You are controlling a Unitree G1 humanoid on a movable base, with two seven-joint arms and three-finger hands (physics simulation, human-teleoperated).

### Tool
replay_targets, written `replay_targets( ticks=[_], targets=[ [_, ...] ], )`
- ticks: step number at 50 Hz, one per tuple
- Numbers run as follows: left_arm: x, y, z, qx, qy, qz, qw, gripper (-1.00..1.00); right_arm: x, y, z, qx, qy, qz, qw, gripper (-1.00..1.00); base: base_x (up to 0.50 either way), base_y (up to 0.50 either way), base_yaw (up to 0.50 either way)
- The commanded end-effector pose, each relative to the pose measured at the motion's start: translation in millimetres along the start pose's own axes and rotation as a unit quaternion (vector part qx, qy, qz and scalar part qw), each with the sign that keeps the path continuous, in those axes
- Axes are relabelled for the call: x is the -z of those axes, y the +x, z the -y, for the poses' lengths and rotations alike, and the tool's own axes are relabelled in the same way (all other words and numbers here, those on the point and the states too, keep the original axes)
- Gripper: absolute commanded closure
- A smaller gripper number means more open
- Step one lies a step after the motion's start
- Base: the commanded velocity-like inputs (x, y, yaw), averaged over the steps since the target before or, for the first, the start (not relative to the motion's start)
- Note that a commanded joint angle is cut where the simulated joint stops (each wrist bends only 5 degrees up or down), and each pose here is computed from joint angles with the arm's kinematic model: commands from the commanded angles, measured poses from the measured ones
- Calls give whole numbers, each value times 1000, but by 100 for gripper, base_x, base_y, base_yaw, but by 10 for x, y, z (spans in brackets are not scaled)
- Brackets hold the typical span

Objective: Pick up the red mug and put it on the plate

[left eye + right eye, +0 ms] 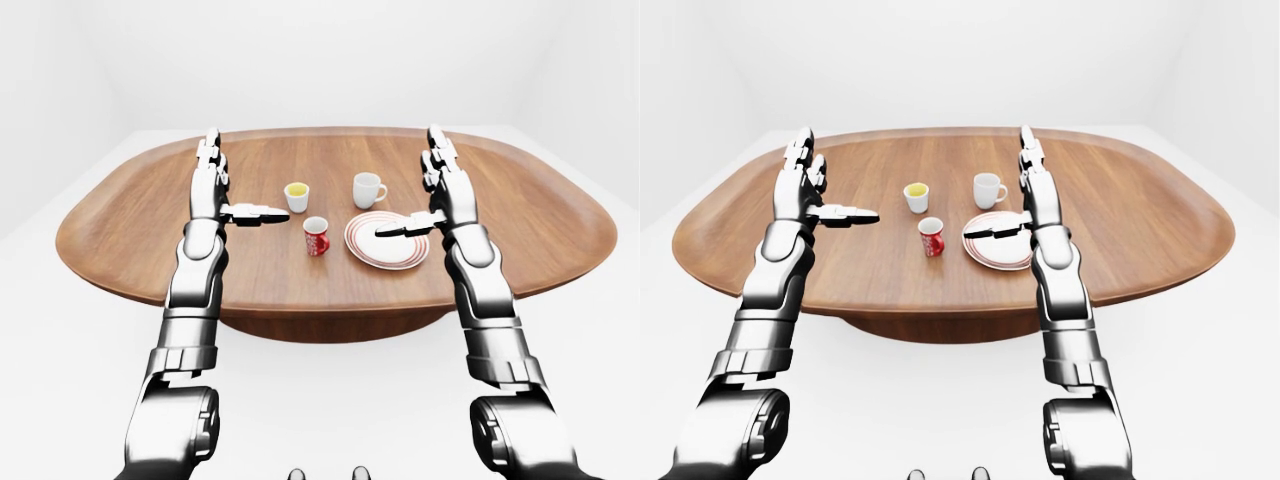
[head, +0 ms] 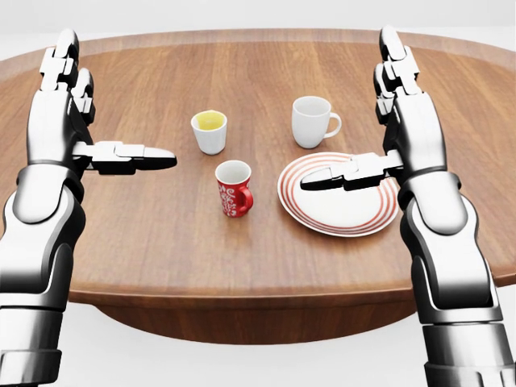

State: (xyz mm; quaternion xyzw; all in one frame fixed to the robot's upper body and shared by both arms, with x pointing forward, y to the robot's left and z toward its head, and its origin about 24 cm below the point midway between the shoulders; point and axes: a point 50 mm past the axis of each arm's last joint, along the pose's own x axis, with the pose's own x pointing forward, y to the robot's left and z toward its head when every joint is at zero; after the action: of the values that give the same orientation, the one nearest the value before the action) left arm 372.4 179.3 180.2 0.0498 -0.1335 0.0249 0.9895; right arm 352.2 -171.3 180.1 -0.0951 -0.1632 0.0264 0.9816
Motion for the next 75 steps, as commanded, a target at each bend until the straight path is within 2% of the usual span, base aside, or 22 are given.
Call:
replay_targets(
  ticks=[1,75],
  targets=[
    [-9,4,1,0,1,1,1000,-100,15,19,-18,-6,-3,-5,1000,-100,25,0,0],
    [-126,13,-20,-4,6,25,1000,-100,-46,-14,-28,-19,-16,10,1000,-100,29,0,0]
  ],
)
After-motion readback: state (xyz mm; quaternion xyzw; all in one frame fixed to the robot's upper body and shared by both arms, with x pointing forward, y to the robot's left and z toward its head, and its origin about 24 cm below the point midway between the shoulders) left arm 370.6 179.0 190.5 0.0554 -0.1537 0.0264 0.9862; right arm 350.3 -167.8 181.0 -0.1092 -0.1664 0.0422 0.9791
